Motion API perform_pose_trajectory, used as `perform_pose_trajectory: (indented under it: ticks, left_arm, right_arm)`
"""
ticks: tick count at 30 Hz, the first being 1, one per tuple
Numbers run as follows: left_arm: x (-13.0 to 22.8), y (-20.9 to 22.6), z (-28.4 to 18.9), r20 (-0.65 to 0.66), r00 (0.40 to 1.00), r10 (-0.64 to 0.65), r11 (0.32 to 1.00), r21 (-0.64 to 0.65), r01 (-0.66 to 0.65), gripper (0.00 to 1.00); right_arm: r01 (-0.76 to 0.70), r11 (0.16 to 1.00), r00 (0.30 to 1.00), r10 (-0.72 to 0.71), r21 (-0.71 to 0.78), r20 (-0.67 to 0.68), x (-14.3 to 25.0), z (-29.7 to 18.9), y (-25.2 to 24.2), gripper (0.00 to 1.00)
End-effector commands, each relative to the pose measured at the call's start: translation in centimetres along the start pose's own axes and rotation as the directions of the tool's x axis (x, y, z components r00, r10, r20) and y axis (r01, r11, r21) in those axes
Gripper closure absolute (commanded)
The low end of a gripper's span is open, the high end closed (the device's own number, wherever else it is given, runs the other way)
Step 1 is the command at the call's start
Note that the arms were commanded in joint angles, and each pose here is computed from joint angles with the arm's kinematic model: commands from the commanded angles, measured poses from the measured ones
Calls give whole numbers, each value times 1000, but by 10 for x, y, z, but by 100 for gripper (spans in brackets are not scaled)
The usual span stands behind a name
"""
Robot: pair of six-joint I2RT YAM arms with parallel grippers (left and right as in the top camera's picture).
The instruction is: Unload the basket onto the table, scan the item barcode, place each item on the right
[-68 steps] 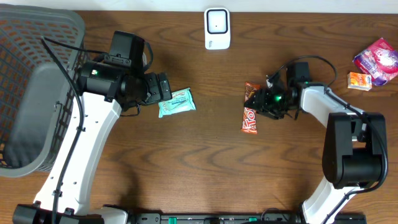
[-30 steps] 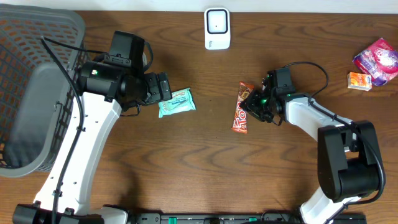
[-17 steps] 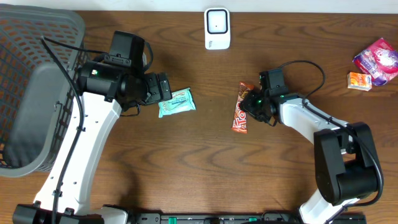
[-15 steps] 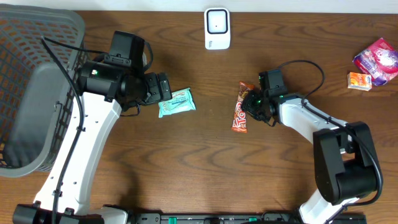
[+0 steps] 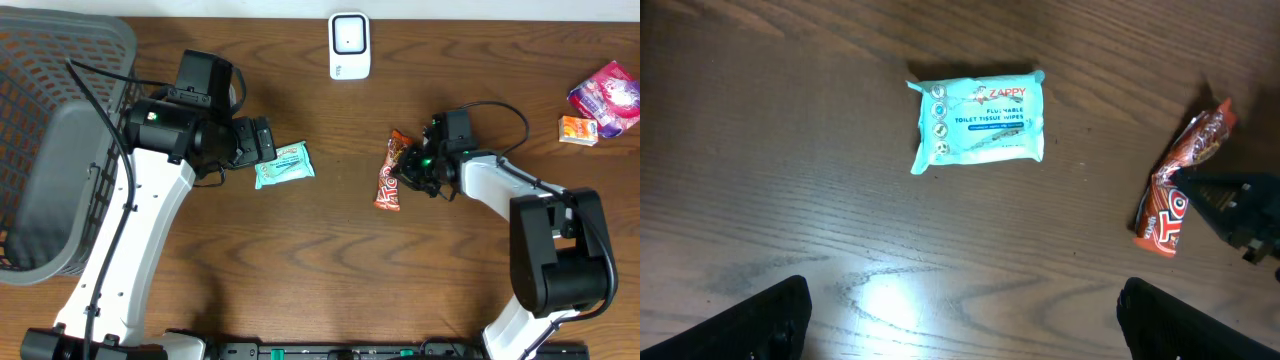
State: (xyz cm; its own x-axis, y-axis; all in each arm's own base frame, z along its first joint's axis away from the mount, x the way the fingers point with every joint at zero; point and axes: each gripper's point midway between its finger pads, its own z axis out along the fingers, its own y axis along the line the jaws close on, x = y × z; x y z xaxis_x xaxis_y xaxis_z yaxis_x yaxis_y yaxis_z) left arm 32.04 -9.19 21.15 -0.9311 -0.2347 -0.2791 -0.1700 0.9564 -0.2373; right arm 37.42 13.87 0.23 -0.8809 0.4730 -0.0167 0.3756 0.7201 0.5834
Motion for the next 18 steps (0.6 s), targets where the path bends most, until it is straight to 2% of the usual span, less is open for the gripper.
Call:
perform_pose_trajectory:
  ticks: [1, 9, 14, 18]
  left_arm:
    - [-2, 2, -1, 7, 1000, 1, 1000, -8, -1, 2]
    - [-2, 2, -1, 7, 1000, 1, 1000, -8, -1, 2]
    - [-2, 2, -1, 6, 1000, 1, 1000, -8, -1, 2]
    - [-2, 2, -1, 7, 1000, 1, 1000, -8, -1, 2]
  right_arm:
    - [55, 987, 998, -58, -149, -10, -12, -14, 33, 99]
    - [165, 952, 983, -136, -257, 127, -49, -38, 83, 99]
    - [188, 917, 959, -94, -352, 269, -80, -54, 114, 99]
    - [221, 887, 899, -25, -405, 437, -114, -77, 139, 99]
